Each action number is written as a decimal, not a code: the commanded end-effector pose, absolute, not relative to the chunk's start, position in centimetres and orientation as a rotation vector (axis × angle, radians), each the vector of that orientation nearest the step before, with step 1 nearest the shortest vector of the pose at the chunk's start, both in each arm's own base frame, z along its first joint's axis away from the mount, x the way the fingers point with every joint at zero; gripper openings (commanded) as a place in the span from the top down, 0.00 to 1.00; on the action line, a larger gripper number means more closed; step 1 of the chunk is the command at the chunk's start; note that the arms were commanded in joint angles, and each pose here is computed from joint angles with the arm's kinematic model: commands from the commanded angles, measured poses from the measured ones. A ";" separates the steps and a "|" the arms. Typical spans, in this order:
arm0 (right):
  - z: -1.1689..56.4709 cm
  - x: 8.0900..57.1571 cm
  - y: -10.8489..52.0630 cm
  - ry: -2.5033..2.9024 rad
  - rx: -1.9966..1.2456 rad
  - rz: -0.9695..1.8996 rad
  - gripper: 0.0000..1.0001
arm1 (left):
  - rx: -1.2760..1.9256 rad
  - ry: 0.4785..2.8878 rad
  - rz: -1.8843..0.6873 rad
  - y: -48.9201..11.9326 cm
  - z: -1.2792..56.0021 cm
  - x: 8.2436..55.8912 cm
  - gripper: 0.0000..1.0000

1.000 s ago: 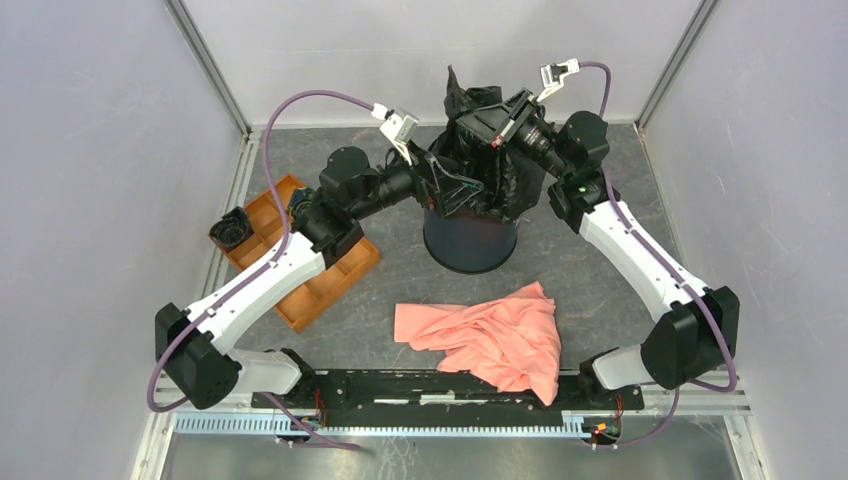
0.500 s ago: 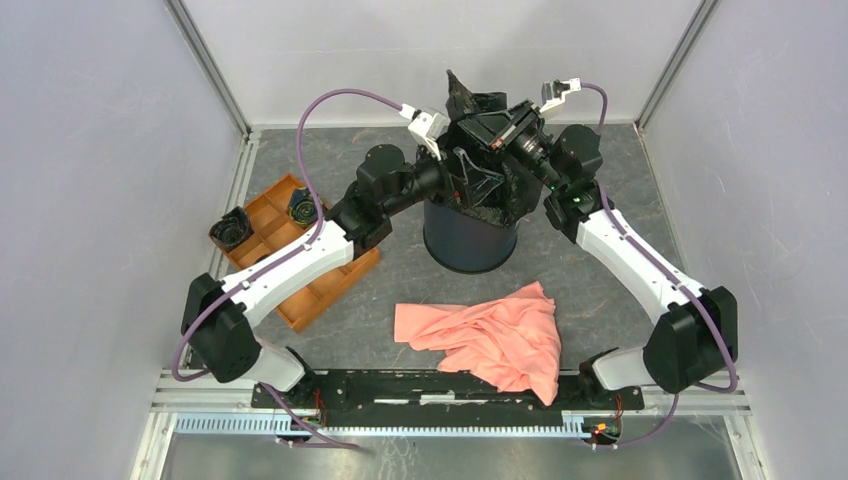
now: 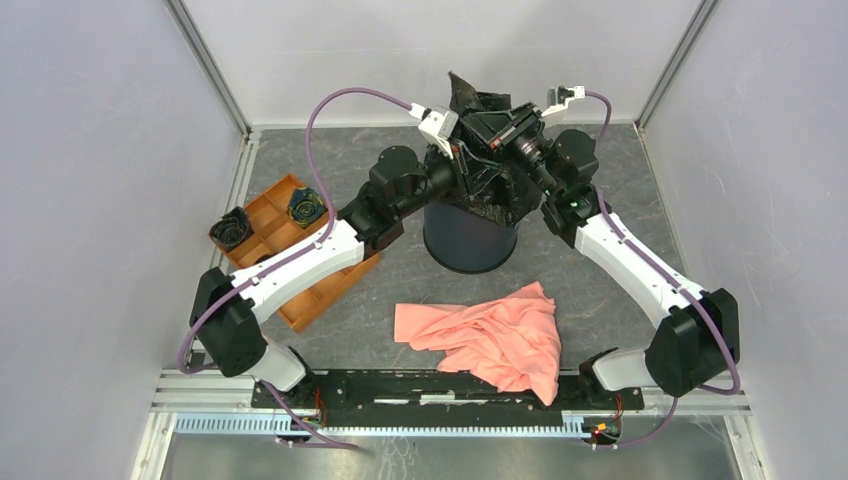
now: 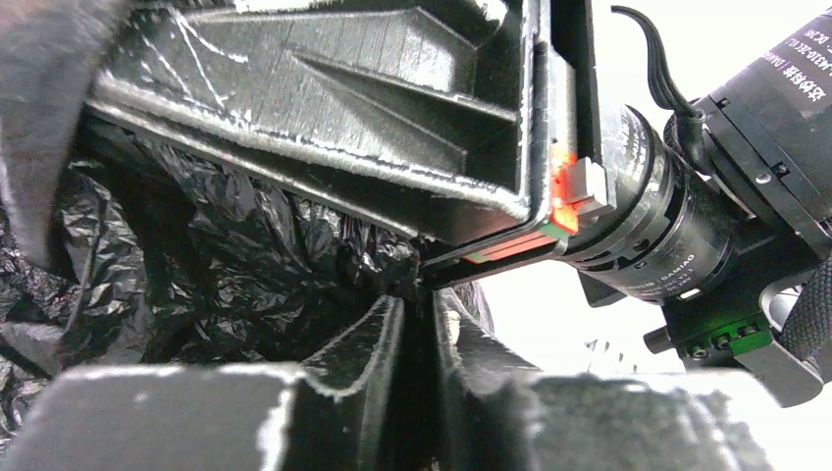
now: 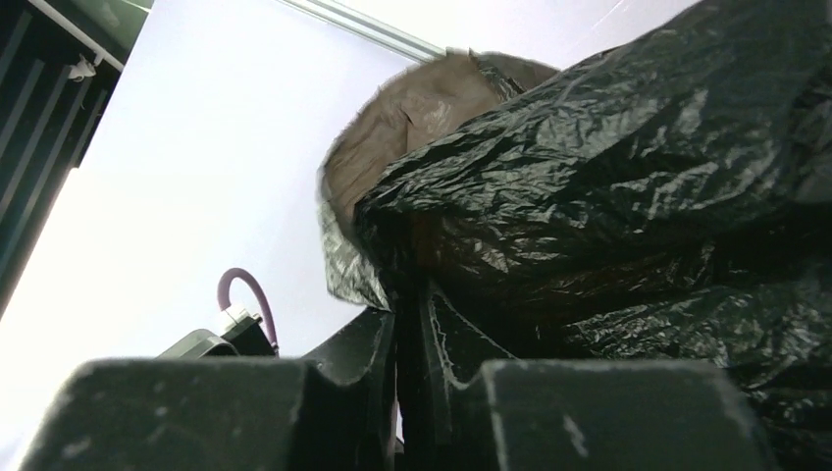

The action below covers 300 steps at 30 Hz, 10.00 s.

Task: Put the trash bags into the trash bin

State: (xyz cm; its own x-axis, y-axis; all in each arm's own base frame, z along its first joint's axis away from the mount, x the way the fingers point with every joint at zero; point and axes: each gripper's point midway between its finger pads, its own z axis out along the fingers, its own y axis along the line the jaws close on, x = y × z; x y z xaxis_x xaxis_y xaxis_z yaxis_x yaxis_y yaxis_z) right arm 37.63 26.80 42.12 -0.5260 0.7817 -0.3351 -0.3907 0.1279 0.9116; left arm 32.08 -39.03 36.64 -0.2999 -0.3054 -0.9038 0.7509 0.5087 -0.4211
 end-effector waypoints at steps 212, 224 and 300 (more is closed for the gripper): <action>42.8 31.6 15.9 1.699 -0.436 0.228 0.24 | 0.611 1.417 -1.446 -28.1 40.5 32.0 0.98; 34.7 35.8 23.0 1.762 -0.641 0.395 0.21 | 0.585 1.433 -1.700 -28.8 39.2 32.4 0.98; 39.7 30.4 12.9 1.744 -0.328 0.332 0.99 | 0.117 1.765 -0.768 -32.3 38.3 28.7 0.98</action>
State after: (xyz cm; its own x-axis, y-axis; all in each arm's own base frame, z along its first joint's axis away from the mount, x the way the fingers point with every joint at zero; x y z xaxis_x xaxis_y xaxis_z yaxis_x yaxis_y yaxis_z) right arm 32.69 14.70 39.73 -0.2128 -0.0156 -0.9770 -0.4250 0.9018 0.0781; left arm 32.21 -34.52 31.27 -0.4210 -0.0685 -0.9045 0.3709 0.8970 -0.2406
